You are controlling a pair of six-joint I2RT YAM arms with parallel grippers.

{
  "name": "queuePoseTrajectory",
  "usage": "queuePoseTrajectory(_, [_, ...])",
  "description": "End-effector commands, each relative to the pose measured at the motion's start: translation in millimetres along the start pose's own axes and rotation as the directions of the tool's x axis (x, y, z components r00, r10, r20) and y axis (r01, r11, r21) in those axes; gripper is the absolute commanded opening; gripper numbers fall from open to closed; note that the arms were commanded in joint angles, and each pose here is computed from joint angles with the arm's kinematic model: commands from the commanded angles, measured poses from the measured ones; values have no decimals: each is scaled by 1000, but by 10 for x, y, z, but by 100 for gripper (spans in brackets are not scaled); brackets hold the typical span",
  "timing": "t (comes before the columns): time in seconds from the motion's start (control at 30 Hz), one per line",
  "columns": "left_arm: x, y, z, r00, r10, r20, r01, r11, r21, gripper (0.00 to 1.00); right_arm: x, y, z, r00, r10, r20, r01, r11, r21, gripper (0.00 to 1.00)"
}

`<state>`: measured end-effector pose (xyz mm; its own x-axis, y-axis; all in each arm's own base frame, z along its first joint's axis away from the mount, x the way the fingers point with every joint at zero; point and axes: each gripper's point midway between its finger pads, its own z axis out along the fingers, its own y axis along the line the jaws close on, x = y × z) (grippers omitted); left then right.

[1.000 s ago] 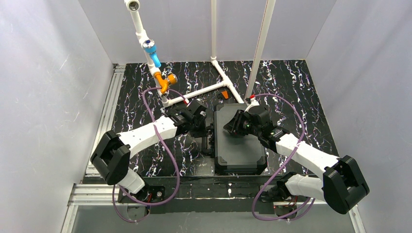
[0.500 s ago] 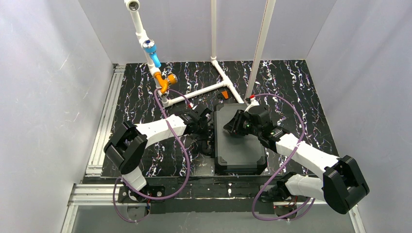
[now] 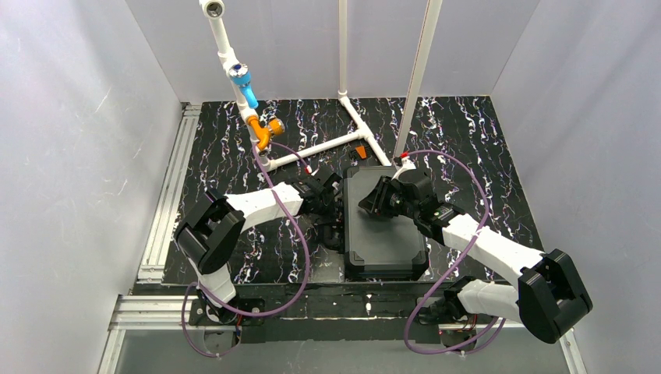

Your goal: Pack up texas hold em set

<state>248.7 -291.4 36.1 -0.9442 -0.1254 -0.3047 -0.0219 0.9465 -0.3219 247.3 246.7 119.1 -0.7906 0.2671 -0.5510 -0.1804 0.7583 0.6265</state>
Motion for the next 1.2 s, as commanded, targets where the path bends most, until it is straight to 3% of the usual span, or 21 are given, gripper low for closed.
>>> queuePoseTrajectory(0.0, [26,-23,115,1000,2,-20,-2,1000,5,0,1069,-1123,-321,929,65,-365,90,915,392,39])
queuePoseTrajectory(0.97, [278,-55,324,995,-4,-96,5,1000,9,0,1109,-1170,-307,927,58,-372,100,915,392,39])
queuePoseTrajectory(1.17, [204,-88,216,998,12,-66,-11,1000,14,0,1098,-1161,-309,927,54,-370,102,916,389,39])
